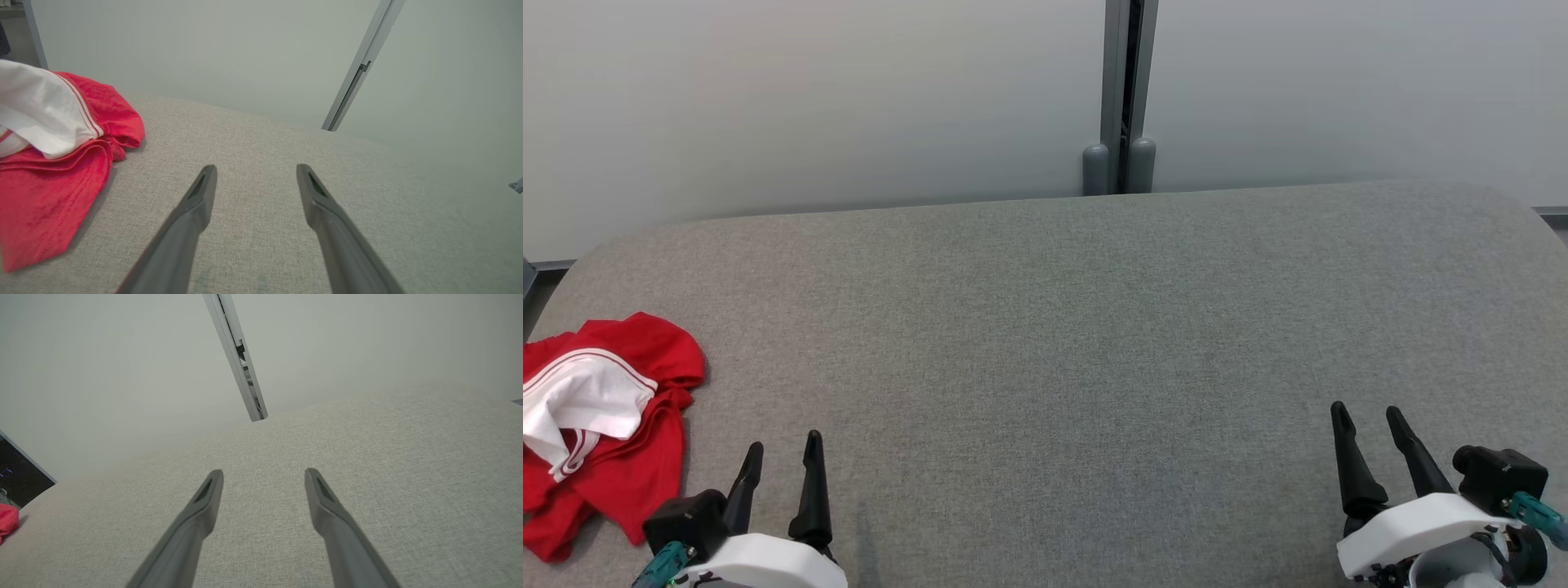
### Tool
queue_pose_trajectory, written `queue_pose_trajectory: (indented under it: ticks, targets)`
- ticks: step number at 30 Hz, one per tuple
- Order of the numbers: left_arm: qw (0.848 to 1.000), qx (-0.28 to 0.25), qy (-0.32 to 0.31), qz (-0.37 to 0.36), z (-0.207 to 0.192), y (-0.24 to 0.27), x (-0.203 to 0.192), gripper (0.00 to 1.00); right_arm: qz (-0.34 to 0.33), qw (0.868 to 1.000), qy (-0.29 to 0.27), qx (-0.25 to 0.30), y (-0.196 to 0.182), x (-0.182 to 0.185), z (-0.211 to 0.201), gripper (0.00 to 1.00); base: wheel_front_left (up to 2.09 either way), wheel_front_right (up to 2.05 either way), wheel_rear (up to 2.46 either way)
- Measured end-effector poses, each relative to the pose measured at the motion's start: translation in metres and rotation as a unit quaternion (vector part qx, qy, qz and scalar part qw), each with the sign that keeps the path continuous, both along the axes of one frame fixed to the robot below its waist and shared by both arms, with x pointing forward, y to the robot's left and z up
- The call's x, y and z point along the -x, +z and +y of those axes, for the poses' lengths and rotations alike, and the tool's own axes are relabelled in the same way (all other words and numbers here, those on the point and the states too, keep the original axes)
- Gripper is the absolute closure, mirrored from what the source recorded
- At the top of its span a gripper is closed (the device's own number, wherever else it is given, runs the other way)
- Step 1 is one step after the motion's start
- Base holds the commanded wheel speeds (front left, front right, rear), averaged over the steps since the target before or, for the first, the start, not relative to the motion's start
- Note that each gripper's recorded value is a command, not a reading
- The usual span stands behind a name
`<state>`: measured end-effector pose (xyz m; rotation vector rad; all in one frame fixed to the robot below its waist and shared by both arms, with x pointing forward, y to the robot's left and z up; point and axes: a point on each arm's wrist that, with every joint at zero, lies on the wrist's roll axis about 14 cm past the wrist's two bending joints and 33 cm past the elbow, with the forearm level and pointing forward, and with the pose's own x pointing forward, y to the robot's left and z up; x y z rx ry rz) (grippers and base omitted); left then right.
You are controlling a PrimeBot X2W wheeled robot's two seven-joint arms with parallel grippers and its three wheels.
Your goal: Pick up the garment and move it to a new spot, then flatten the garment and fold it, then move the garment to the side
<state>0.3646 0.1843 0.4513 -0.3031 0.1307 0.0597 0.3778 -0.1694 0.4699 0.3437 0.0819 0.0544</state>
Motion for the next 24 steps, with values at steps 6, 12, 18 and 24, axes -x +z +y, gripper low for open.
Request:
queue_pose_trajectory:
  ticks: [6,12,18,24]
  targets:
    - [1.0,-0.024,-0.003,0.002,-0.0002,-0.003,0.0026,0.0,-0.005,1.0,0.006,0.028,0.0001,0.0002,0.0013,0.0,0.0,0.0,0.0]
    - [0.999,-0.046,-0.009,0.002,-0.0012,-0.0043,0.0038,0.0,-0.011,0.999,0.01,0.052,0.0015,0.0003,0.0013,0.0,0.0,0.0,0.0]
    - [0.998,-0.066,-0.006,-0.002,0.0004,-0.0027,0.0038,0.0,-0.018,0.997,0.006,0.074,0.0034,-0.0003,-0.0028,0.0,0.0,0.0,0.0]
    - [0.996,-0.086,-0.009,-0.005,0.001,-0.0026,0.0038,0.0,-0.023,0.995,0.003,0.096,0.0049,0.0004,-0.0067,0.0,0.0,0.0,0.0]
